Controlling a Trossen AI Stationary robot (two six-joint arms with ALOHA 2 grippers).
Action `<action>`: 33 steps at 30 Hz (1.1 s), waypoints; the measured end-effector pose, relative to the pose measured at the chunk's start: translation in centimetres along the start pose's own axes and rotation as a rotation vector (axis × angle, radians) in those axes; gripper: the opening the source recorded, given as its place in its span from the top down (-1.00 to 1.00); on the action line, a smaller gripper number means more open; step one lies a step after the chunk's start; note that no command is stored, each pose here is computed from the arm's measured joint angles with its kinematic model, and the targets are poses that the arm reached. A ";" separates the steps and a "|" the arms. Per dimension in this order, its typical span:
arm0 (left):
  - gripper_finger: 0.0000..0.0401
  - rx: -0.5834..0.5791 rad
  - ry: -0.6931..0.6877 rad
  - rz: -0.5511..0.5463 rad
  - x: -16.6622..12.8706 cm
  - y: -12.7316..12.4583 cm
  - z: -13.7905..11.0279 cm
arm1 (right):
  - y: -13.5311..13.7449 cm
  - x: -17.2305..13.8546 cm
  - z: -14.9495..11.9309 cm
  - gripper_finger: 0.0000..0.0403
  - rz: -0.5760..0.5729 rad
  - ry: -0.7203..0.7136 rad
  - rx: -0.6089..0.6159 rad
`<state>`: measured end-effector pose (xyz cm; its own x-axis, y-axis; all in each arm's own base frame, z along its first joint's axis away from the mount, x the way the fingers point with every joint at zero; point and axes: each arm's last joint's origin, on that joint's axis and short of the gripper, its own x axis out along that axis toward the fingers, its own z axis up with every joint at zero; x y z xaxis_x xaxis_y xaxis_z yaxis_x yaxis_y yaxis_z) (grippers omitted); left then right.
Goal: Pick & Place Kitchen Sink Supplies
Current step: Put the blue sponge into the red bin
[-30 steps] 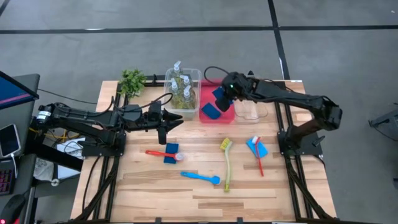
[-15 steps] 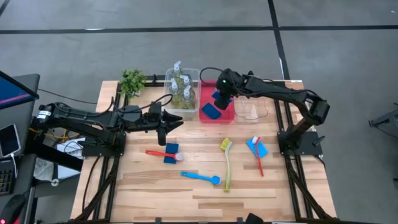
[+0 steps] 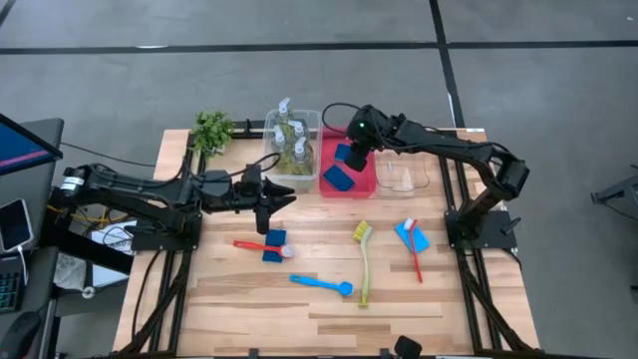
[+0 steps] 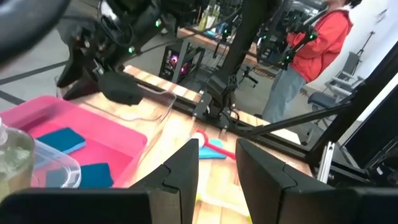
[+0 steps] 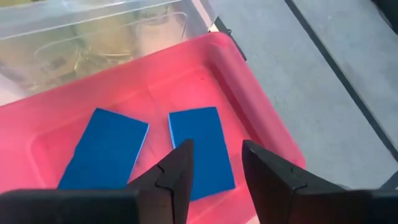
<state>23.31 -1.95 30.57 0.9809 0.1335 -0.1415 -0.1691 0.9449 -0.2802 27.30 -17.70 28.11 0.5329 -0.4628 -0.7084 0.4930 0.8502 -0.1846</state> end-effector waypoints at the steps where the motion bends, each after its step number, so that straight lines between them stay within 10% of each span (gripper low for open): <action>1: 0.46 0.001 0.003 0.001 0.1 0.0 -0.1 | 0.0 0.0 0.0 0.36 0.000 -0.001 0.006; 15: 0.46 -0.014 0.080 -0.063 0.7 -0.1 -0.9 | 0.9 -3.6 0.8 0.41 0.009 -0.103 0.161; 33: 0.46 0.025 0.526 0.110 -0.6 1.6 -5.0 | 6.8 -12.6 0.7 0.41 0.138 -0.283 0.206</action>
<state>21.93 -2.04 25.47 0.7757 0.0708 -0.6271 -0.2596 0.9415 -0.2148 24.38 -6.26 36.25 0.7587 -0.4227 -0.4957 0.5161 0.8543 0.0613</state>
